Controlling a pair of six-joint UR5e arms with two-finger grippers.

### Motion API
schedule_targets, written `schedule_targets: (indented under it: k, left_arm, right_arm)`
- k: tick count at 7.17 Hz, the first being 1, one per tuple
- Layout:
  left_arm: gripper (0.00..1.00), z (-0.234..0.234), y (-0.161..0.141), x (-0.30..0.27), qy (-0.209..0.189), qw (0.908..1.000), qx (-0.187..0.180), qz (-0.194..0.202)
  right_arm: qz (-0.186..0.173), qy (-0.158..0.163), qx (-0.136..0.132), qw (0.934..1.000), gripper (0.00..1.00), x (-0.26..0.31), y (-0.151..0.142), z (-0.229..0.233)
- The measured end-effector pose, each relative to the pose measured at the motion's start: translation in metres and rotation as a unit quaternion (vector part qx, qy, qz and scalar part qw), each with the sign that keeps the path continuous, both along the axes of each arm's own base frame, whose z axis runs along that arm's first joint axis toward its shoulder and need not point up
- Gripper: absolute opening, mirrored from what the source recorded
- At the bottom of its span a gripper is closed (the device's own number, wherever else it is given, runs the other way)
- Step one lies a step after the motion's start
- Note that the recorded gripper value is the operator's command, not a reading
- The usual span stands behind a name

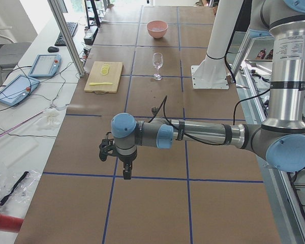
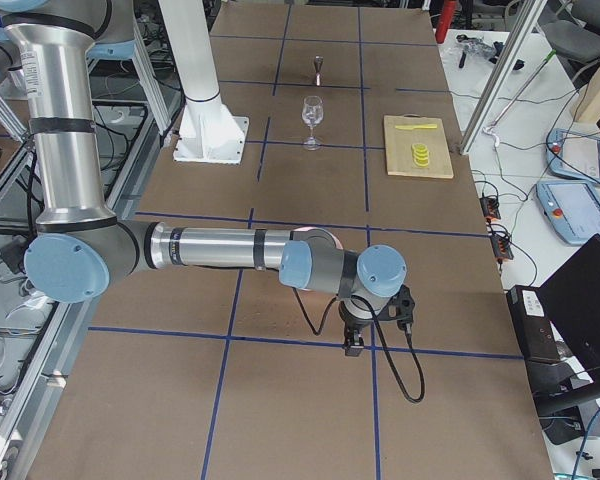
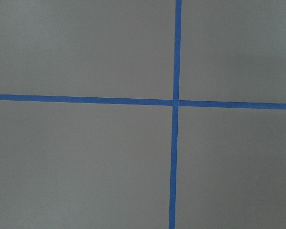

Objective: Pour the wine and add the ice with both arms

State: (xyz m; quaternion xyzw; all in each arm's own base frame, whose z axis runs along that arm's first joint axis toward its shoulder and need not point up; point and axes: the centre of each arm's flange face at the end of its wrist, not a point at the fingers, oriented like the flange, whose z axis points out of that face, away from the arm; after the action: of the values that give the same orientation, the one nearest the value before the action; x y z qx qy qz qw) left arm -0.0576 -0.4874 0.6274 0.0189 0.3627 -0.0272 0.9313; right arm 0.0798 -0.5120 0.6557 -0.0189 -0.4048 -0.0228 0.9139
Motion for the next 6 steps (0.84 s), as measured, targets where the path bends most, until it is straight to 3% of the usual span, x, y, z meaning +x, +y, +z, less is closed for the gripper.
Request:
schedule_targets:
  k: [2,6]
  left_arm:
    - [1.0,-0.002,-0.002,0.0,-0.001,1.0,0.002,0.0]
    - [1.0,-0.003,-0.006,0.0,-0.001,1.0,0.004,0.0]
  right_arm:
    - [0.016,0.0,0.018,0.9997,1.0,0.014,0.0,-0.002]
    - [0.025,0.0,0.03,0.9993,1.0,0.021,-0.003,-0.01]
